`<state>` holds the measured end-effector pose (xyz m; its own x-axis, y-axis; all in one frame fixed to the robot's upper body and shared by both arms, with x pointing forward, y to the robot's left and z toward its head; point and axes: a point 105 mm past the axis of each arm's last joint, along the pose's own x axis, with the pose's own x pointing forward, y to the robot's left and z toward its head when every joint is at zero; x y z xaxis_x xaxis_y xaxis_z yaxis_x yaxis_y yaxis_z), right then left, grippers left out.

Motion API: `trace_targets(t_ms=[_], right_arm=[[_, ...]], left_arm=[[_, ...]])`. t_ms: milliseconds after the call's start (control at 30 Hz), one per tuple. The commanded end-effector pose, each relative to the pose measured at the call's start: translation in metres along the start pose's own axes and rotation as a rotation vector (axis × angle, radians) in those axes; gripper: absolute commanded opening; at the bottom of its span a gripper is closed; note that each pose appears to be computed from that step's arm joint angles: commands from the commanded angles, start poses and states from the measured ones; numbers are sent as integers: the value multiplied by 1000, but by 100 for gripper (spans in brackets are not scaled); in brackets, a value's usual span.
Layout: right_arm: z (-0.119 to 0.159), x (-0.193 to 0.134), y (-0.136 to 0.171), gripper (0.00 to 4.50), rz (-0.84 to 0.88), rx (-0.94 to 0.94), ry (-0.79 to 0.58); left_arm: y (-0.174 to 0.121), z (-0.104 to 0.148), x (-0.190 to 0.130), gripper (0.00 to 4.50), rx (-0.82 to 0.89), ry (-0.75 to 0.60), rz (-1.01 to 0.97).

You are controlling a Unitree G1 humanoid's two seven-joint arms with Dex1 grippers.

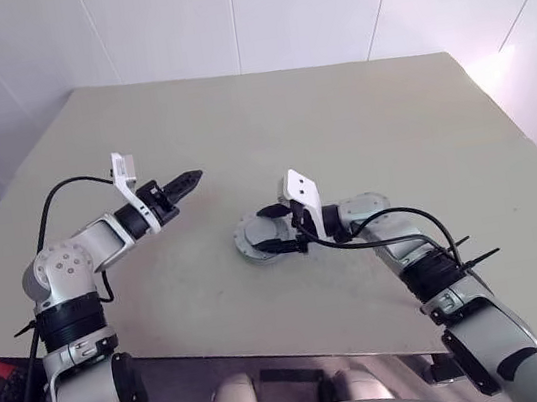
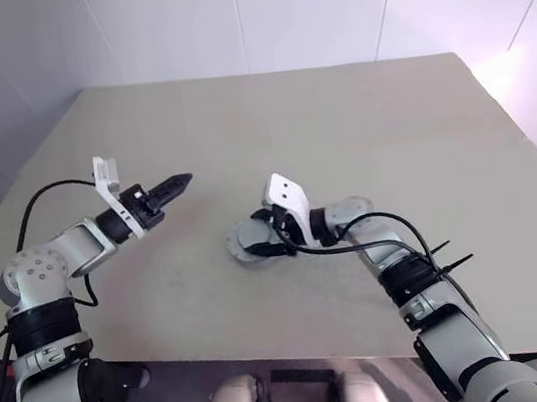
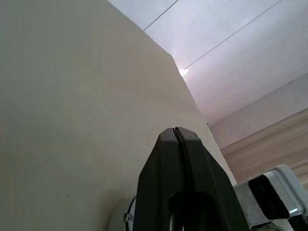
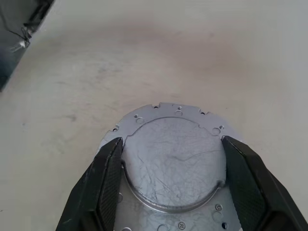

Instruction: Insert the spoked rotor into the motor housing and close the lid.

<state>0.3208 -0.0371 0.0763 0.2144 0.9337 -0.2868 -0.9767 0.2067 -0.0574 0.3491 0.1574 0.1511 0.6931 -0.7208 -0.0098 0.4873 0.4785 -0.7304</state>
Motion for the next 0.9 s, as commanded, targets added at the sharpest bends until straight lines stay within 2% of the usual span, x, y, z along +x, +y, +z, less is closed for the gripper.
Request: trace_targets(t_ms=[33,500,900], right_arm=[[15,-9,0,315,7,26,-62],[25,-3,-18,315,-100,-36,-96],[11,-5,-12,315,-55,-33,-45]], left_arm=[[-10,7,1,2,41,-24,-32],[-7,4,2,2,37,-15,-23],[-7,5,0,2,39,-20,-20]])
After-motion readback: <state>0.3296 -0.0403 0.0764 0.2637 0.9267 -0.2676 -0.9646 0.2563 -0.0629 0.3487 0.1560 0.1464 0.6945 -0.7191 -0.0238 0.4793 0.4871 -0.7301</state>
